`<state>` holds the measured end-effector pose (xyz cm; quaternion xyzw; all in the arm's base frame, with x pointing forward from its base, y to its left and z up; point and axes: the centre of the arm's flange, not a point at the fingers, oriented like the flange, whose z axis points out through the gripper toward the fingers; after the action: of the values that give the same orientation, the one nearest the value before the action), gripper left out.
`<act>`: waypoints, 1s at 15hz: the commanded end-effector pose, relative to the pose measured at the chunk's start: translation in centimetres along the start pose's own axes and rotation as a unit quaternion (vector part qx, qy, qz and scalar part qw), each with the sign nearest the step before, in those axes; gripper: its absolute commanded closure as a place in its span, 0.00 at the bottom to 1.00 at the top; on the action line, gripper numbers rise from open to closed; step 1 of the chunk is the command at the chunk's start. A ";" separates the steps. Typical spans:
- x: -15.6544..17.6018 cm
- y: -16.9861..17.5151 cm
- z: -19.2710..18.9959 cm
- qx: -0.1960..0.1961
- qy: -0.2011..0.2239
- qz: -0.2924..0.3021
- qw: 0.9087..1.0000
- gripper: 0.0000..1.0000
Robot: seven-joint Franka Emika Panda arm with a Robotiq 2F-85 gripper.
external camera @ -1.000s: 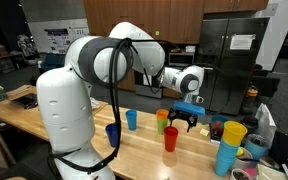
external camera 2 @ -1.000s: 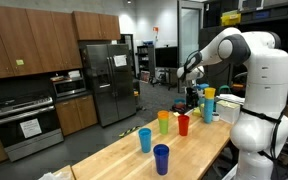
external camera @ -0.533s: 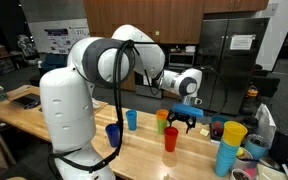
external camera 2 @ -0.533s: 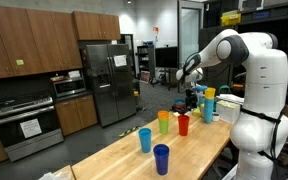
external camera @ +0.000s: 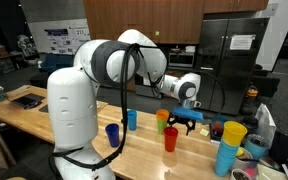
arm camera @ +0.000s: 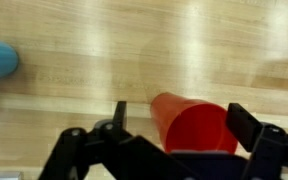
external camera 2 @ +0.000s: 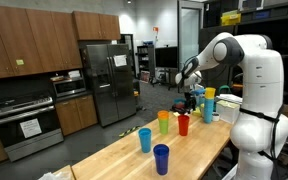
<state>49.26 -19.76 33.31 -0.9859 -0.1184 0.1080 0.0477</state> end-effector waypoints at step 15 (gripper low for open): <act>3.9 0.0 1.7 0.003 0.018 -0.041 0.999 0.00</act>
<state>51.52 -18.31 31.01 -0.9826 -0.1497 0.0979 0.0501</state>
